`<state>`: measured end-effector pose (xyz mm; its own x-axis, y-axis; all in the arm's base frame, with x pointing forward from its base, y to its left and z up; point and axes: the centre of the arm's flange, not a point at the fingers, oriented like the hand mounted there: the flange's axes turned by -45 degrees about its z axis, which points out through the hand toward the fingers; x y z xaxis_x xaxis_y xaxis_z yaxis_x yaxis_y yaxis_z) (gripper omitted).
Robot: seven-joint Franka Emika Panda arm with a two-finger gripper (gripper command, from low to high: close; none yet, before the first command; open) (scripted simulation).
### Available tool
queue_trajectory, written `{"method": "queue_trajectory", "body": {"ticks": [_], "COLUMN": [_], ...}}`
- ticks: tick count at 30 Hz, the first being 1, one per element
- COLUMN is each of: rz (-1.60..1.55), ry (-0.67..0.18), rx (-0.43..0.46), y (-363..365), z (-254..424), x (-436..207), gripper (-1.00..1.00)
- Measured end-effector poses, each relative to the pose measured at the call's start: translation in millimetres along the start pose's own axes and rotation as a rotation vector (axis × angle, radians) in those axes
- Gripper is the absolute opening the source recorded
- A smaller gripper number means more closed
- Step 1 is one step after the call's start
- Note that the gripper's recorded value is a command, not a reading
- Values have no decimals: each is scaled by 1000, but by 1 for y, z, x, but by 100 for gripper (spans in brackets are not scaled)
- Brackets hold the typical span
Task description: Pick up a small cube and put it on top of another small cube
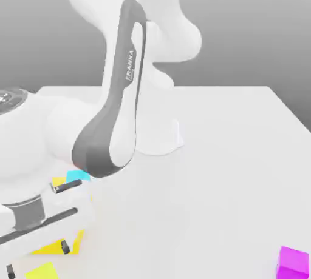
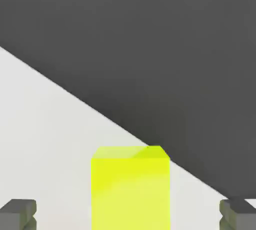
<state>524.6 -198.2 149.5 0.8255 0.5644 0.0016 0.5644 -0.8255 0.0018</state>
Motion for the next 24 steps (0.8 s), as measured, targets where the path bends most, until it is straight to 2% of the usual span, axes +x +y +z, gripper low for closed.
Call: {"method": "queue_trajectory", "body": {"ticks": [1,8,13,24], "rz": [0,-1,30,378], "ry": [-1,-2,-2,-1], "rx": [1,3,4,7], "y": [0,0,0,-10], "z": [13,15,-49,-144], "x": [-1,-1,-7,-88], "gripper": [-100,-100,-100,-100]}}
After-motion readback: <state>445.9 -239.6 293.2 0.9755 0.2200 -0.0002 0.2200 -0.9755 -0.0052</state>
